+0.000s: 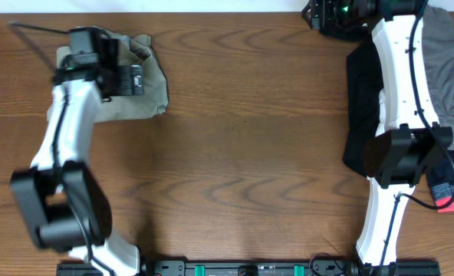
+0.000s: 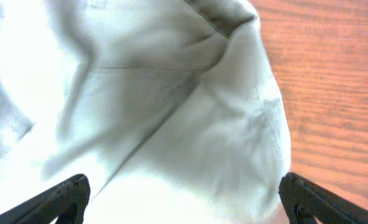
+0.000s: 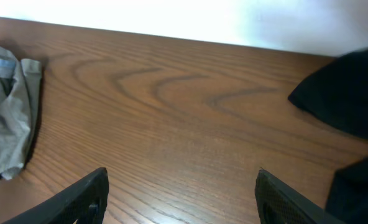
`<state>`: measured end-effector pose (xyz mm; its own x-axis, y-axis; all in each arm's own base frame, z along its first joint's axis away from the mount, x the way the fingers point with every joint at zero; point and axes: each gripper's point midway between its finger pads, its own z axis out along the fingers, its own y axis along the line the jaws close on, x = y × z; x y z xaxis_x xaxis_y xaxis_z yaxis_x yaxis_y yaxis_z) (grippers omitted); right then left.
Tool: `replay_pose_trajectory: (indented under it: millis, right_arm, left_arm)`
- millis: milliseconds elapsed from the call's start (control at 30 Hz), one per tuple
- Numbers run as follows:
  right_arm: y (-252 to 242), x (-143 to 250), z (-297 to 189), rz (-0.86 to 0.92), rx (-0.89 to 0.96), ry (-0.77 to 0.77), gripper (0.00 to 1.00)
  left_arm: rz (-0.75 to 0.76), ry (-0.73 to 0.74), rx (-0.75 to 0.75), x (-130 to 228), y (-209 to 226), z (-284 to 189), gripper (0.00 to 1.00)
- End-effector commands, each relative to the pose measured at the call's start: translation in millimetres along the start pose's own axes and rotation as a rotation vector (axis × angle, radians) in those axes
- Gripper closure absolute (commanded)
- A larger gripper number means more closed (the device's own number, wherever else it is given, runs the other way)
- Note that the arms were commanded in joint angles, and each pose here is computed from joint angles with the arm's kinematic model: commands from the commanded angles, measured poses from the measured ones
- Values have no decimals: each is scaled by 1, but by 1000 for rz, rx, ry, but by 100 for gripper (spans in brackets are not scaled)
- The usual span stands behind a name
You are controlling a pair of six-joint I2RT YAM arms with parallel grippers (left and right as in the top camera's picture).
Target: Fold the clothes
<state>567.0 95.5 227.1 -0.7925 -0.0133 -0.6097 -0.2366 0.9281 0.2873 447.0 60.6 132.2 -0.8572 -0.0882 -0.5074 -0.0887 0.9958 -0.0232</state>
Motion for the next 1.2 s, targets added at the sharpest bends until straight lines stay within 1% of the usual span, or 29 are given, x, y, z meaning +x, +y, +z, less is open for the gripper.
replay_pose_trajectory:
  millis: [0,33,100,167,200,233,300,367,433,567,867,1033,1167]
  right_arm:
    - [4,5,13,-4,-9,18,27]
    - [6,5,14,-6,-11,19,27]
    - [8,6,16,-10,-14,20,27]
    - [9,6,16,-12,-15,22,27]
    - [10,6,16,-13,-16,23,27]
    - [11,7,17,-14,-17,24,27]
    - [13,7,17,-20,-19,25,27]
    - [14,7,18,-33,-21,26,27]
    - [15,8,18,-33,-21,28,27]
    - [16,8,18,-35,-23,29,27]
    - [17,6,18,-39,-24,22,27]
    - [17,3,18,-44,-25,8,27]
    - [18,3,18,-44,-25,8,27]
  left_arm:
    - [-191,82,-34,21,16,0,0]
    - [-221,112,-40,30,19,2,5]
    - [-283,172,-52,49,25,7,23]
    - [-338,218,-64,65,30,13,52]
    - [-364,235,-70,72,33,17,59]
    - [-389,245,-77,78,36,20,66]
    - [-432,254,-89,86,44,27,74]
    - [-459,241,-96,88,51,35,87]
    - [-470,212,-98,83,57,45,93]
    - [-460,137,-93,66,62,68,94]
    - [-443,66,-89,57,71,115,94]
    - [-398,-65,-82,25,75,117,94]
    - [-393,-123,-79,11,77,116,94]
